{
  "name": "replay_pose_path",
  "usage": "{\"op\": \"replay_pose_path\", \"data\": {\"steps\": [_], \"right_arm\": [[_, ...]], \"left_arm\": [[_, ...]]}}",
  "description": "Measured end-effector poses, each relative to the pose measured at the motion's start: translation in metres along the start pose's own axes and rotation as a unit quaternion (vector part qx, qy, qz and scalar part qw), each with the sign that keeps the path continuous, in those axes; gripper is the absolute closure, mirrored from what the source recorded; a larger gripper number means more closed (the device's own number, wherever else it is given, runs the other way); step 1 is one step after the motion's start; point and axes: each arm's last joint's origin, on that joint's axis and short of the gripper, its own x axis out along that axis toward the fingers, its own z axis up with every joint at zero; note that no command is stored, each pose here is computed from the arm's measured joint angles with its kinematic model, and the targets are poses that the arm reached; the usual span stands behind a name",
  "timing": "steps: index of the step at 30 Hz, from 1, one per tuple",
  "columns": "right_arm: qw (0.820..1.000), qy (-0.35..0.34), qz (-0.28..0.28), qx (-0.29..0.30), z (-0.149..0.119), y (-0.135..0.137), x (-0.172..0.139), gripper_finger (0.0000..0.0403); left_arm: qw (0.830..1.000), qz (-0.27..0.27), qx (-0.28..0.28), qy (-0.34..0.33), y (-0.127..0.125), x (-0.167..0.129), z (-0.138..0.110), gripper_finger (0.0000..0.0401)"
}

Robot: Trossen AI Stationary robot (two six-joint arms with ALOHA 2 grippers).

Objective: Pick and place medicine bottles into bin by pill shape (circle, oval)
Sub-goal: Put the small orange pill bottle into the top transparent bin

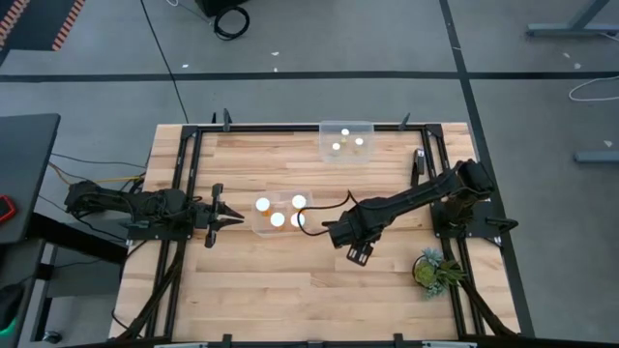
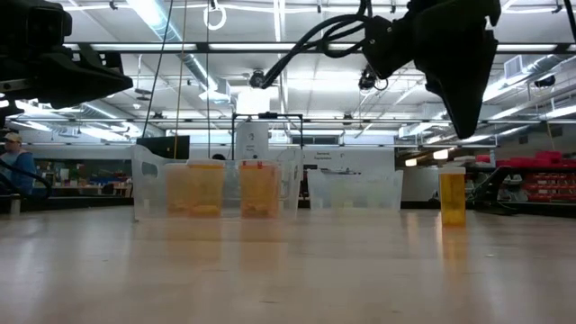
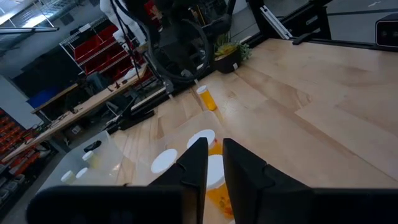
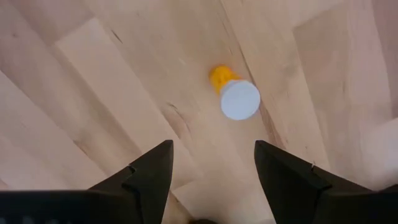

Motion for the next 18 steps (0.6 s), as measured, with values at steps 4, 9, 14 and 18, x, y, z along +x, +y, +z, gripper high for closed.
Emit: {"op": "replay_pose_path", "data": {"steps": [4, 9, 14, 18], "right_arm": [[1.000, 0.009, -0.009, 0.012, -0.003, -0.001, 0.009, 0.0172], [0.998, 0.053, -0.005, 0.020, -0.008, -0.008, 0.035, 0.0172], [0.998, 0.052, 0.008, 0.017, -0.009, -0.011, 0.055, 0.0172], [0.998, 0.053, 0.008, 0.016, -0.007, -0.015, 0.061, 0.0172]], "left_arm": [[1.000, 0.000, 0.000, 0.000, 0.000, 0.000, 0.000, 0.0340], [1.000, 0.000, 0.000, 0.000, 0.000, 0.000, 0.000, 0.0346], [1.000, 0.000, 0.000, 0.000, 0.000, 0.000, 0.000, 0.0350], [1.000, 0.000, 0.000, 0.000, 0.000, 0.000, 0.000, 0.0346]]}}
